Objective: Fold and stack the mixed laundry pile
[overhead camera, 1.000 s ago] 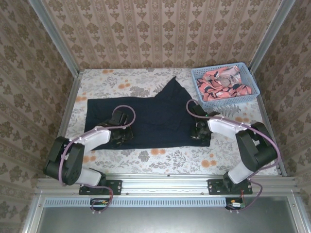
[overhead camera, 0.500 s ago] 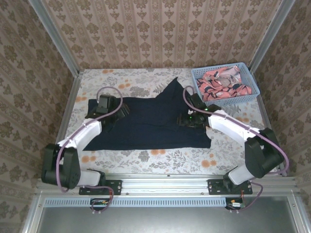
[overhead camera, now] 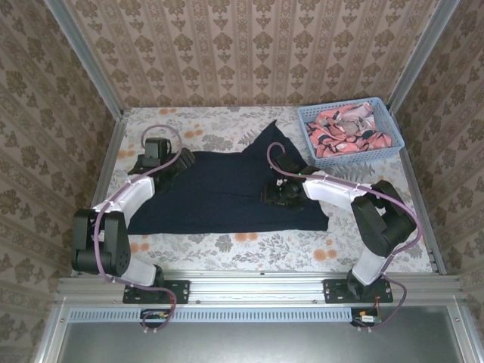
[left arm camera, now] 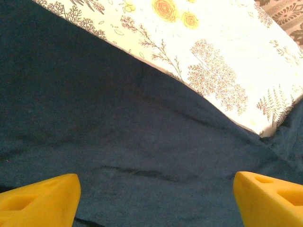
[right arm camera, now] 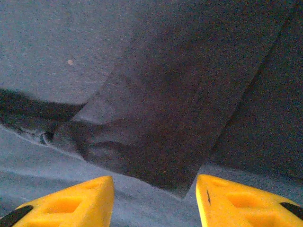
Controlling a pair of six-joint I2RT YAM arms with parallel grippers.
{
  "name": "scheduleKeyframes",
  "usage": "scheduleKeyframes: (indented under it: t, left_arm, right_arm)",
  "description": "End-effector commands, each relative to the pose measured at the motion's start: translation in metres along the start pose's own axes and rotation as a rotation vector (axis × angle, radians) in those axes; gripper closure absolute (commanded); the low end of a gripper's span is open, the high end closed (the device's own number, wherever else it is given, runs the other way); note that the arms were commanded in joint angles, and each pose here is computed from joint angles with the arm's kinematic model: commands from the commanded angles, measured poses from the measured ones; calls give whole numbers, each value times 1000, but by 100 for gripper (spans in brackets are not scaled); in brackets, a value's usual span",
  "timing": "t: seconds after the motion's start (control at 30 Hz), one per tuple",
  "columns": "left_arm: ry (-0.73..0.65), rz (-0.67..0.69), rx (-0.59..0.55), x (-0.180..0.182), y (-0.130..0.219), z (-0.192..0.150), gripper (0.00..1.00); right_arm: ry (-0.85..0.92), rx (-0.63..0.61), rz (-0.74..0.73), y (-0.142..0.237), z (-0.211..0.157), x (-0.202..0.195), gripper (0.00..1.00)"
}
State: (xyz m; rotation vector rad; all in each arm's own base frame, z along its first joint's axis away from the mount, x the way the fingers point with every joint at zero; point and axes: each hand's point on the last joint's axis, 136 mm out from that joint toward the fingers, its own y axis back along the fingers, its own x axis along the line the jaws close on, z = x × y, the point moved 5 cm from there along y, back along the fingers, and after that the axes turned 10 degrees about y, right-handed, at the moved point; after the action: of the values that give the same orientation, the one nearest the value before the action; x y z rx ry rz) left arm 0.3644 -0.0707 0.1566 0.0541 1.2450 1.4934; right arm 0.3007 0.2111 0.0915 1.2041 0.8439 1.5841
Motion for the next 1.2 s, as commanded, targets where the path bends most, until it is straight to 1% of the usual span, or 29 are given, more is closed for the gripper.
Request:
scheduleKeyframes:
  t: [0.0,0.13,0.2,0.3,0.4,0.43,0.47,0.53,0.6,0.67,0.73,0.8,0.83,0.9,0.97,1.03,1.17]
  left_arm:
    - [7,-11,7,7,1,-2,15]
    - [13,-10,8,9,1,0,15]
    - [13,-9,5,10,2,1,15]
    - [12,-7,1,11,3,2,14]
    - [13,-6,6,12,2,1,14]
    - [16,-4,11,13,1,0,14]
    - [18,-7,15,13,1,-1,14]
    - [21,-6,24,14,2,-3,14]
    - [21,-7,31,15,3,-5,14]
    - [19,-7,40,16,5,-8,14]
    - [18,-12,50,16,7,-11,14]
    - [10,-33,64,12,7,-14,14]
    - [-8,-65,78,5,6,-17,15]
    - [-69,-171,131,-20,2,-27,15]
    - [-150,-256,196,-50,-4,-42,17]
    - [-264,-333,254,-81,-12,-61,21]
    - [-412,-477,389,-123,-25,-103,28]
  right_arm:
    - [-15,3,7,-5,5,3,59]
    - [-5,-7,5,-7,12,6,83]
    - [7,-25,-9,-3,18,7,93]
    - [59,-78,-50,6,35,9,100]
    - [141,-138,-79,9,63,18,100]
    - [172,-144,-96,6,73,21,89]
    - [199,-143,-118,2,81,22,75]
    - [228,-144,-195,-2,99,19,61]
    - [232,-160,-229,1,112,18,52]
    - [239,-205,-219,14,120,22,45]
    - [246,-245,-217,26,119,21,43]
    - [252,-253,-252,34,113,12,42]
    - [248,-250,-280,37,109,5,42]
    - [220,-227,-334,41,100,-14,42]
    - [182,-210,-344,45,90,-31,42]
    - [139,-203,-347,49,80,-48,43]
    - [60,-181,-360,57,63,-80,43]
